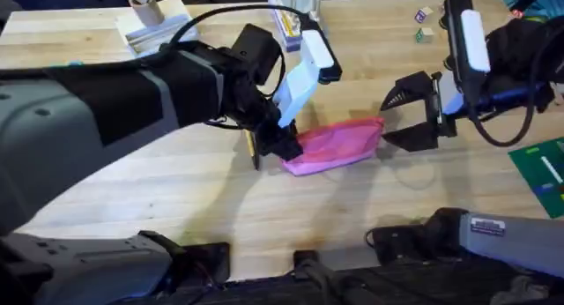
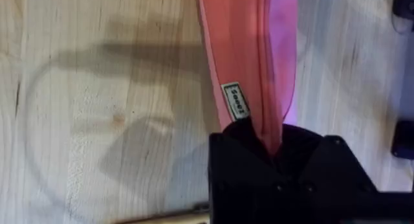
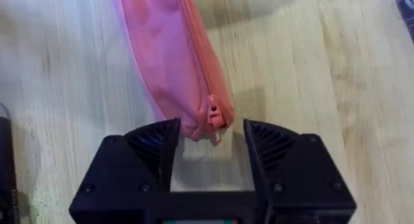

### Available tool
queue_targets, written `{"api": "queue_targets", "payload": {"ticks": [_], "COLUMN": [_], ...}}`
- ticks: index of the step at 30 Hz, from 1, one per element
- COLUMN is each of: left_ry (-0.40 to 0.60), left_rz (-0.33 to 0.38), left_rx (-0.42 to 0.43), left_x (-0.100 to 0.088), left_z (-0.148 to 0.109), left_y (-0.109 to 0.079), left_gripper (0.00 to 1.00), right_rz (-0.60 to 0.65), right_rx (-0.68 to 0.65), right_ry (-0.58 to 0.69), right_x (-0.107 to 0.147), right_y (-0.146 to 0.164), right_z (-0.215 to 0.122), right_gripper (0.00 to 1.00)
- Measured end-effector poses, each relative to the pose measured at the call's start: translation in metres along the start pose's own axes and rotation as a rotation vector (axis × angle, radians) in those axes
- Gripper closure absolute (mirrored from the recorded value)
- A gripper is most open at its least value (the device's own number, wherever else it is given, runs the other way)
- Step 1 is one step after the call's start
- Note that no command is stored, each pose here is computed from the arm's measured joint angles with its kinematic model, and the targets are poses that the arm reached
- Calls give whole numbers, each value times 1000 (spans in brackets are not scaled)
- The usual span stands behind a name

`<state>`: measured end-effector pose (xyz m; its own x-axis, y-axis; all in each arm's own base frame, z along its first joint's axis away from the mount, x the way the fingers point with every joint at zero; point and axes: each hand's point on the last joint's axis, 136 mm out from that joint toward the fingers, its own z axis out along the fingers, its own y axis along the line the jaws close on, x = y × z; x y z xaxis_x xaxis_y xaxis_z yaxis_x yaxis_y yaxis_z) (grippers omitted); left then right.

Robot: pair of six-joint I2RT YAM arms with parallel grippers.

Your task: Unzip the bag, pick up the pens from the table one at a time and place them inside, then zip the bag closed.

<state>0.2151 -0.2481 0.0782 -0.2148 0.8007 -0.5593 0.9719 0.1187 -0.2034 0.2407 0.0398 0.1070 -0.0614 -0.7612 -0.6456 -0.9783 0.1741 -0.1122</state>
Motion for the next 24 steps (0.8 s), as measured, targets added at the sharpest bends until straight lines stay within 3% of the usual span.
{"api": "queue_targets", "payload": {"ticks": [10, 13, 15, 24], "left_ry": [0, 0, 0, 0], "left_rz": [0, 0, 1, 1], "left_rx": [0, 0, -1, -2], "left_x": [0, 0, 0, 0], "left_z": [0, 0, 0, 0], "left_y": [0, 0, 0, 0], "left_gripper": [957, 956, 956, 956], "right_rz": [11, 14, 16, 18], "right_rx": [-17, -23, -26, -28], "right_ry": [-26, -27, -27, -28], "right_x": [-1, -1, -1, -1], "right_y": [-1, 0, 1, 2], "right_z": [5, 6, 6, 6], "right_gripper": [582, 859, 956, 972]}}
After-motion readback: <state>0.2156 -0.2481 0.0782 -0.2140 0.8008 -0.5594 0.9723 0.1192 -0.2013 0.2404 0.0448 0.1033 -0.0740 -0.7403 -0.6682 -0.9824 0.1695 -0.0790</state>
